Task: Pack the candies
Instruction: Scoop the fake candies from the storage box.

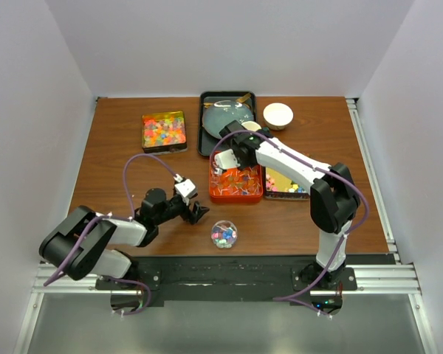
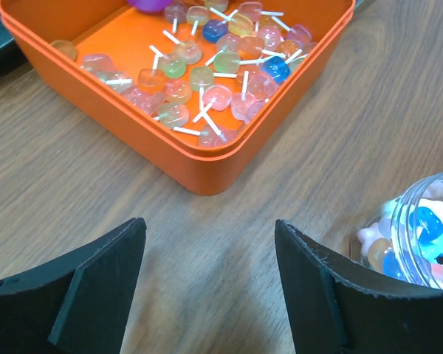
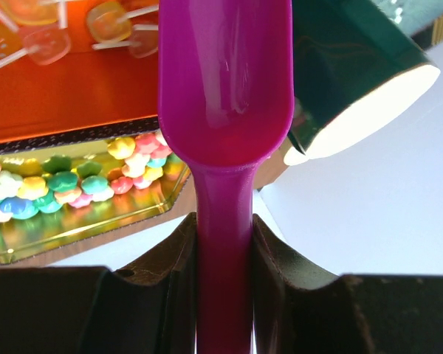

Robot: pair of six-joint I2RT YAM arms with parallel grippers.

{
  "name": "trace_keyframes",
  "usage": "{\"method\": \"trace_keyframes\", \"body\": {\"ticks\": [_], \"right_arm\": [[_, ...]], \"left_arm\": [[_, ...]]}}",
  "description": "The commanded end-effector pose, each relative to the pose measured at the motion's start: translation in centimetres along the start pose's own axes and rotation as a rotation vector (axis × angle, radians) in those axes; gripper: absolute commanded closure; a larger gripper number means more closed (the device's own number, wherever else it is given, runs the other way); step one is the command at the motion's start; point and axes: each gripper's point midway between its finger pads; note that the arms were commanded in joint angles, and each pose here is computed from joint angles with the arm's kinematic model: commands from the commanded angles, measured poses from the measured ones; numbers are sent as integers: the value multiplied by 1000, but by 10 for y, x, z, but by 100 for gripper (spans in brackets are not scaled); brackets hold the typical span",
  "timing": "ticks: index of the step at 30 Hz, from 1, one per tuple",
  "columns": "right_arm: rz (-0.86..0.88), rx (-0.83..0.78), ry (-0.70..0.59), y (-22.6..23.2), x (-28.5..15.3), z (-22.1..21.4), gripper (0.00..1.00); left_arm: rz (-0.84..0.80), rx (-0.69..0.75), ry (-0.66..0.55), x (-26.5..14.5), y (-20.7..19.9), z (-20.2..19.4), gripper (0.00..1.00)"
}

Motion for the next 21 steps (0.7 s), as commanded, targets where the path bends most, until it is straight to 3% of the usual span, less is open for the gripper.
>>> {"method": "trace_keyframes", "body": {"ticks": [1,13,21], "right_arm": [[23,-53,-39,2,-11,0,100],[230,-166,-76,51,-3,4,100],[300,-171,-102,60,8,-9,100]], "left_arm": [[-26,70,-76,5,-3,17,25],[-30,79,-89,20,1,8,27],[-79,132,-129,26,-7,11,33]]}}
Point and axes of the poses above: each gripper's point midway between its finger pads, its own x axis out along the fingers, its own y axis along the line the jaws close on, z = x × y, and after that the axes turned 1 degree about -x, right-handed
